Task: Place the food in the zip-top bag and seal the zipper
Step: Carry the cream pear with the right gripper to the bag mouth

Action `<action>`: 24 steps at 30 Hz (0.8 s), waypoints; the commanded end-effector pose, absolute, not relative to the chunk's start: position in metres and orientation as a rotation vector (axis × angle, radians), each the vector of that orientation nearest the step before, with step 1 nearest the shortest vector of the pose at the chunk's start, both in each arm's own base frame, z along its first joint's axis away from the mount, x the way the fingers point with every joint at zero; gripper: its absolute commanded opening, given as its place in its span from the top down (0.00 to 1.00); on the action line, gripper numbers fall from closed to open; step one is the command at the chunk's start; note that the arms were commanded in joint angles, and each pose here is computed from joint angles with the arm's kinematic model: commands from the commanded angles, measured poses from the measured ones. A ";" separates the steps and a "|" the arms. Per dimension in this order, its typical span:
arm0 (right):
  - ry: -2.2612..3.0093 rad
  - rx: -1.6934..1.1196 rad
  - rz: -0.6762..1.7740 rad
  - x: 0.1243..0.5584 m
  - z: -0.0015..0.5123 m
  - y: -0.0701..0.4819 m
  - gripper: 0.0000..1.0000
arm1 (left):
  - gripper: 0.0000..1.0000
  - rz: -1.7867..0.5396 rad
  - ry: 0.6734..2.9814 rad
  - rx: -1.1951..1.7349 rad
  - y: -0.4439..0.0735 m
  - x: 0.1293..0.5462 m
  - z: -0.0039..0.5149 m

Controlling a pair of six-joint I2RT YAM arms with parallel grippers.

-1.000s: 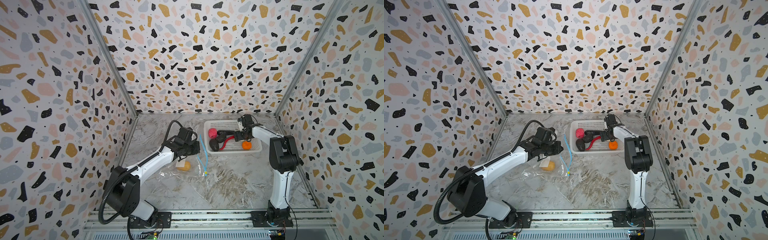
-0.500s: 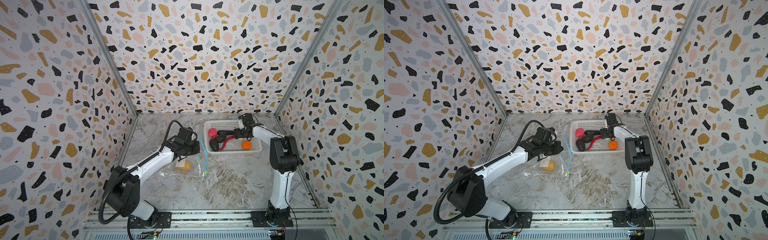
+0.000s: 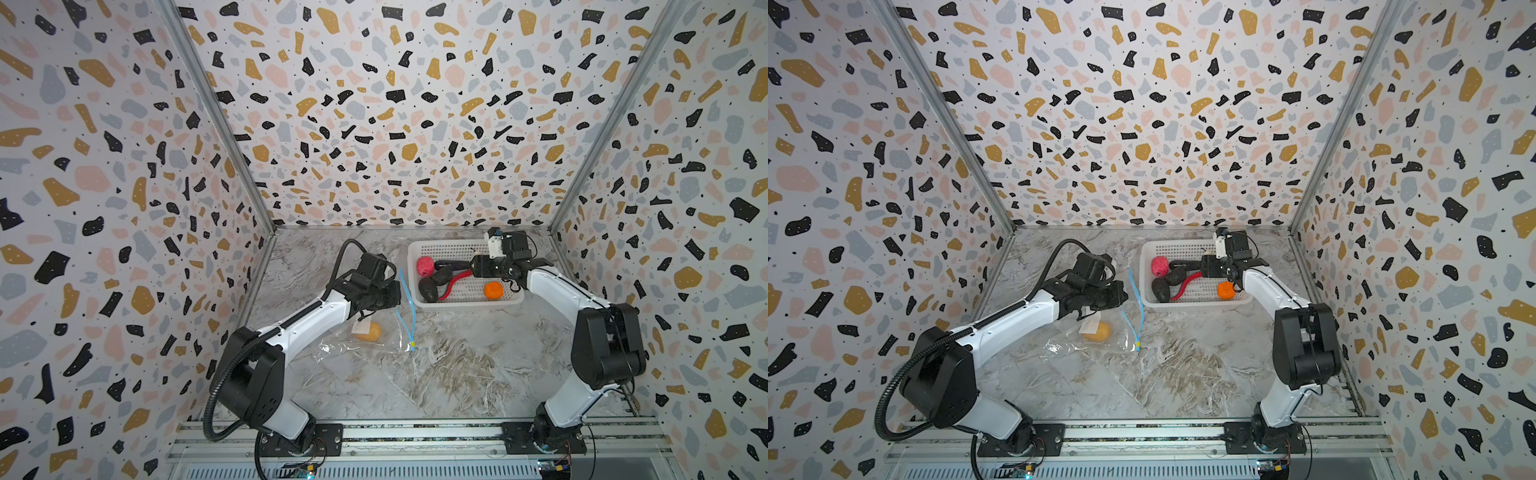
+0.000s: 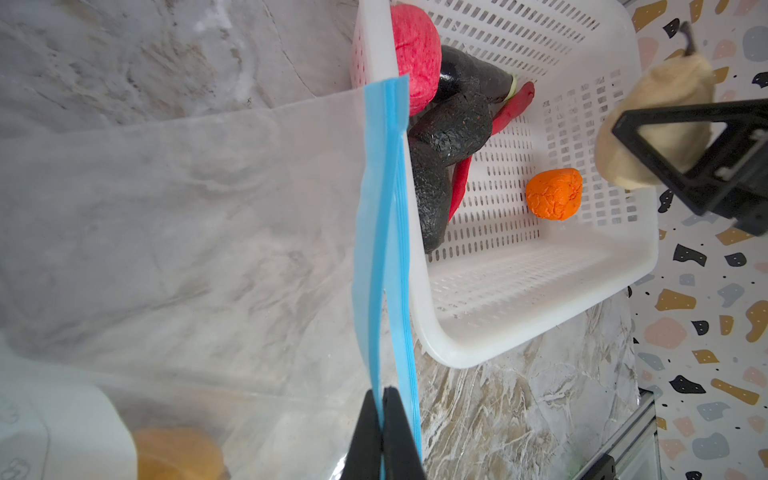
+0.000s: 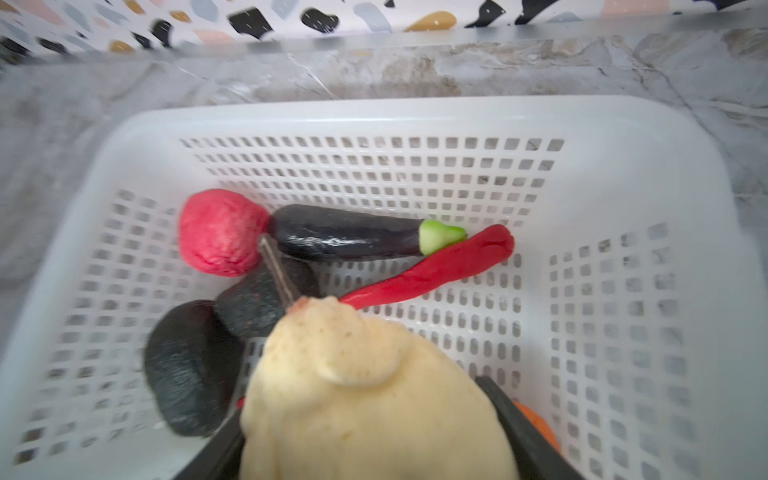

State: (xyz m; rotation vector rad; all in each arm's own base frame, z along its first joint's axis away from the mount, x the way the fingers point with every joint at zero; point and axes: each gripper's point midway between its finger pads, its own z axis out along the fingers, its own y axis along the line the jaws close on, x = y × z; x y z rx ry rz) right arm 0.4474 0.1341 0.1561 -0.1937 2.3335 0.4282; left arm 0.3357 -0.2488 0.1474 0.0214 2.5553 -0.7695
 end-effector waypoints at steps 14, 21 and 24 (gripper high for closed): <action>2.212 -0.426 0.896 0.351 0.199 0.262 0.38 | 1.00 -0.794 2.478 0.028 -0.256 0.352 0.172; 2.144 -0.573 1.047 0.319 0.215 0.316 0.39 | 1.00 -0.798 2.470 0.022 -0.254 0.349 0.177; 2.136 -0.611 1.112 0.310 0.211 0.331 0.42 | 1.00 -0.806 2.459 0.016 -0.252 0.347 0.184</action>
